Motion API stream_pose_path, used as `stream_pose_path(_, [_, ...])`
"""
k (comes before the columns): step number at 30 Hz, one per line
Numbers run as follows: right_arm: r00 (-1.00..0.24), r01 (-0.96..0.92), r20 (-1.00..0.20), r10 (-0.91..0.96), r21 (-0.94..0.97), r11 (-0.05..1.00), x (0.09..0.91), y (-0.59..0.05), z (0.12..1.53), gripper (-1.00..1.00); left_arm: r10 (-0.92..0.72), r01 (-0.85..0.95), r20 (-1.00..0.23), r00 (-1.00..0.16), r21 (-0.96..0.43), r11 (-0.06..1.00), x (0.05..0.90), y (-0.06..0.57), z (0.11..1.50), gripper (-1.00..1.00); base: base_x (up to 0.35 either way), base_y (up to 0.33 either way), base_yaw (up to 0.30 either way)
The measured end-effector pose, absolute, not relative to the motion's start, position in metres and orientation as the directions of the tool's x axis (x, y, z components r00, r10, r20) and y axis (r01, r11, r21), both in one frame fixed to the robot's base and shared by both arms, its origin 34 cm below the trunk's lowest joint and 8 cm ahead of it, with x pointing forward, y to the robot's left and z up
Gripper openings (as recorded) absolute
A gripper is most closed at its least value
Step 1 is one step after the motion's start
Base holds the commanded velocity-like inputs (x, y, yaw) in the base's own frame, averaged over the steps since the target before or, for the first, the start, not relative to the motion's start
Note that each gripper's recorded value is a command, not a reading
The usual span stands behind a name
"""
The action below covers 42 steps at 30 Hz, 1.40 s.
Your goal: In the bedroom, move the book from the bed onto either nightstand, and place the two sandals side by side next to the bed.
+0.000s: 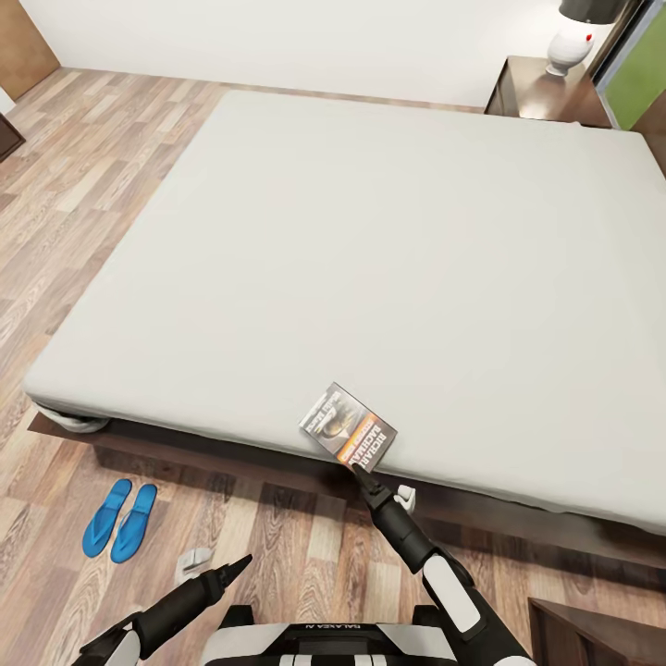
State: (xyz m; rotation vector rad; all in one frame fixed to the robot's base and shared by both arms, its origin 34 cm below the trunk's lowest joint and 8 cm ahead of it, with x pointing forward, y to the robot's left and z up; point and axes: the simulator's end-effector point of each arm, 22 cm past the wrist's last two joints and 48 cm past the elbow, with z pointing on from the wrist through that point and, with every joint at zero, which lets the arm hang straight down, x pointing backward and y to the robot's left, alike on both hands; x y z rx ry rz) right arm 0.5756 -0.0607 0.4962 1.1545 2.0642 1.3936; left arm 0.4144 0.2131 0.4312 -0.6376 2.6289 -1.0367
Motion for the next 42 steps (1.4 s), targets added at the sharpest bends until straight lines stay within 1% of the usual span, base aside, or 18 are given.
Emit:
stream_pose_path(24, [-0.582,0.412,0.12,0.804,0.896,0.165,0.5756,-0.0607,0.4962,1.0,-0.48,-0.307,-0.064,-0.875,-0.693,0.653,0.4142,0.2131,0.4311,1.0,0.018,-0.015,0.0])
stream_pose_path(25, [-0.582,0.412,0.12,0.804,0.896,0.165,0.5756,-0.0607,0.4963,-1.0,-0.48,-0.307,-0.064,-0.875,-0.693,0.653,0.4143,0.2132,0.4311,1.0,0.0,0.0,0.0])
stream_pose_path(42, [-0.582,0.412,0.119,0.805,0.896,0.164,0.5759,-0.0617,0.4962,-1.0,-0.48,-0.307,-0.065,-0.875,-0.693,0.652,0.4144,0.213,0.4313,1.0,0.0,0.0,0.0])
